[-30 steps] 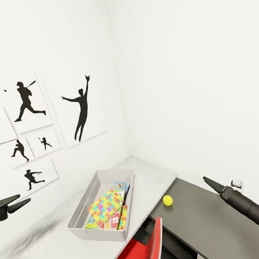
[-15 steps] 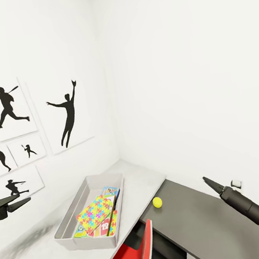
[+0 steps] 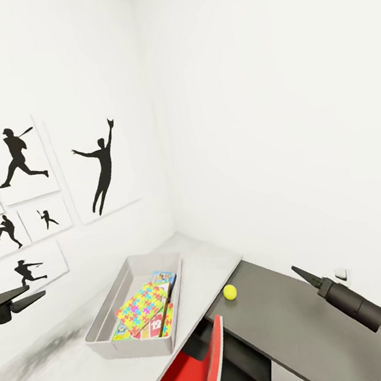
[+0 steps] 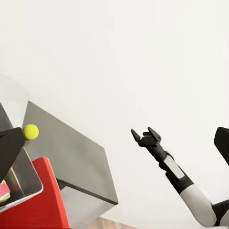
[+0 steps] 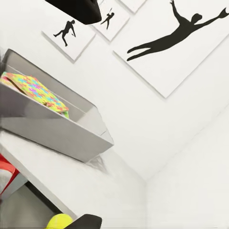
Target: Put all the toys in the child's room - the three board games (two on the bed and one on the table), the two jigsaw puzzles on the table, and the tennis ball on the table - inside the toy box on the table in the child's room.
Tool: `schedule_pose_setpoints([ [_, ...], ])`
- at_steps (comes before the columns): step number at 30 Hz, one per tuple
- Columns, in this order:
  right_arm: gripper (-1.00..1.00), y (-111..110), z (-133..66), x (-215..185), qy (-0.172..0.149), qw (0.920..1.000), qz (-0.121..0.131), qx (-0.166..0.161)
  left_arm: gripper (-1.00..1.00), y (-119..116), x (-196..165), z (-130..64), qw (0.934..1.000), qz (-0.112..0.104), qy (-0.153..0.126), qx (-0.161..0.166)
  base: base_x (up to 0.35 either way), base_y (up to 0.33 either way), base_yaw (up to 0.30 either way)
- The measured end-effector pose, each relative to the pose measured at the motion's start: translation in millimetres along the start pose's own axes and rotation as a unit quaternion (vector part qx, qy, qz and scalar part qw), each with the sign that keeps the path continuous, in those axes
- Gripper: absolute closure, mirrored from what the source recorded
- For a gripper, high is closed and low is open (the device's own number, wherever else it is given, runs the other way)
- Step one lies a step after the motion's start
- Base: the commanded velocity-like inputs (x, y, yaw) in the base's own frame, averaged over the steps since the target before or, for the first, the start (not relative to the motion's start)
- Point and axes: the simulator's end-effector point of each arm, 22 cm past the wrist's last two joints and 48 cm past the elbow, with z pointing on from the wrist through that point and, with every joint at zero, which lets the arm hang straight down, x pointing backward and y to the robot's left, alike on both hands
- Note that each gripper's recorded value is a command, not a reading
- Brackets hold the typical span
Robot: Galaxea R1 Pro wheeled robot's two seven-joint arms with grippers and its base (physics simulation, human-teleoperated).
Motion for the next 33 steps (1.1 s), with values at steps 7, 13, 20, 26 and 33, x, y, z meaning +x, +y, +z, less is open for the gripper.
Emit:
schedule_pose_setpoints([
  [7,-1.0,-3,1.2,2,0.003,0.9999,-0.003,0.01,-1.0,0,1,0.3,1.0,0.0,0.001,-0.001,-0.021,0.01,0.0],
  [13,-1.0,-24,11.6,9,0.02,0.9972,-0.005,0.071,-1.0,1,1,0.5,1.0,0.0,0.002,-0.001,-0.003,0.002,0.0],
  [20,-1.0,-28,93.6,-7,0.079,0.9783,-0.007,0.192,-1.0,1,1,0.8,1.0,0.0,0.002,-0.001,0.0,0.0,0.0],
  [26,-1.0,-18,167.9,-4,0.15,0.9443,-0.019,0.293,-1.0,1,1,0.8,1.0,0.001,0.002,-0.001,0.0,0.0,0.0],
  [33,-1.0,-20,209.7,1,0.202,0.9126,-0.011,0.355,-1.0,1,1,0.9,1.0,0.001,0.002,-0.001,0.0,0.0,0.0],
])
